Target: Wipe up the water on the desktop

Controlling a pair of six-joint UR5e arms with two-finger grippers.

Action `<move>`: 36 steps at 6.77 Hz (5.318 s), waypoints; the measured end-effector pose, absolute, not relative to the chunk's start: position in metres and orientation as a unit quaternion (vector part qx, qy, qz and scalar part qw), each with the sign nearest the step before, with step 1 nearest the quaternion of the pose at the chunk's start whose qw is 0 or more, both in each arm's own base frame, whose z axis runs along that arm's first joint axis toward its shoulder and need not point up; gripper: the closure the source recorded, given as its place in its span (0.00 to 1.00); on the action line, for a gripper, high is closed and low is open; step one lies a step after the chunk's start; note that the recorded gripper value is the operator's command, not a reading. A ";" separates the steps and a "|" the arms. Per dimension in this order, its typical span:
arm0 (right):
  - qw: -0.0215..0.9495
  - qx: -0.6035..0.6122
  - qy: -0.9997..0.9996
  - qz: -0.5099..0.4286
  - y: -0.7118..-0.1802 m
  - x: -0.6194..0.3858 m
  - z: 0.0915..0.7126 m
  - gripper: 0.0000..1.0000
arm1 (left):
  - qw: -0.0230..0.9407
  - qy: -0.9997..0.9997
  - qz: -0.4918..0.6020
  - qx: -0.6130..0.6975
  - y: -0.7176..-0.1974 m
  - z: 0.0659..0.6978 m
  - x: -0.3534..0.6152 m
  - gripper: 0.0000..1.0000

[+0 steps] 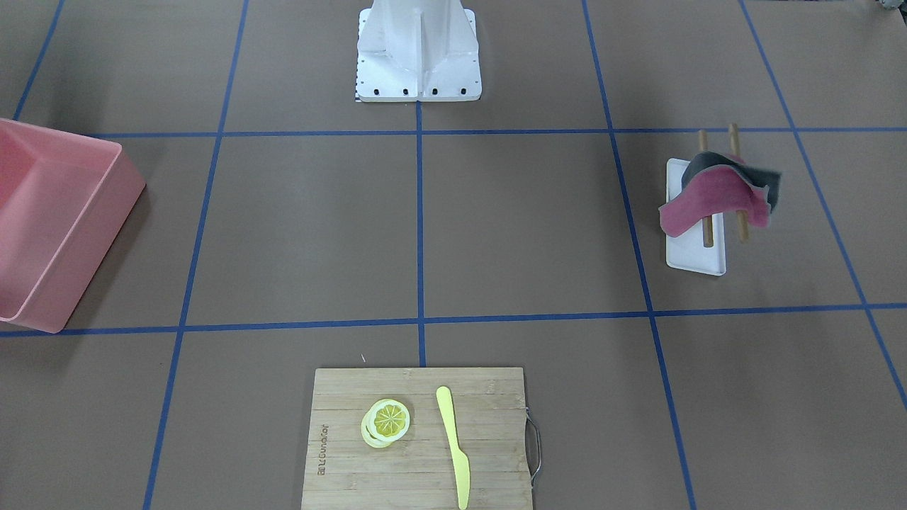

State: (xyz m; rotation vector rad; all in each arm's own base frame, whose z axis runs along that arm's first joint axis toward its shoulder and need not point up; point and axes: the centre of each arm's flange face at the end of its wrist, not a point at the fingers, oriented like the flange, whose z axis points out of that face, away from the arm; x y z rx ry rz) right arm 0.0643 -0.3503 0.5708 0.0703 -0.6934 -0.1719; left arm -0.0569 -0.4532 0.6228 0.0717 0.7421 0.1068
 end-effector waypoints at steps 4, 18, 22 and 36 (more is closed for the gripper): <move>0.936 0.036 -0.340 -0.084 -0.351 0.064 0.569 0.00 | 0.929 0.360 0.066 0.061 -0.457 0.597 -0.055 0.02; 0.901 0.093 -0.423 0.011 -0.381 -0.042 0.445 0.00 | 0.851 0.488 0.112 0.157 -0.448 0.519 0.109 0.02; 0.901 0.092 -0.423 0.011 -0.380 -0.044 0.445 0.00 | 0.826 0.544 0.090 0.117 -0.418 0.510 0.172 0.92; 0.863 0.201 -0.464 -0.017 -0.407 -0.277 0.250 0.00 | 0.759 0.633 -0.149 0.044 -0.488 0.363 0.133 1.00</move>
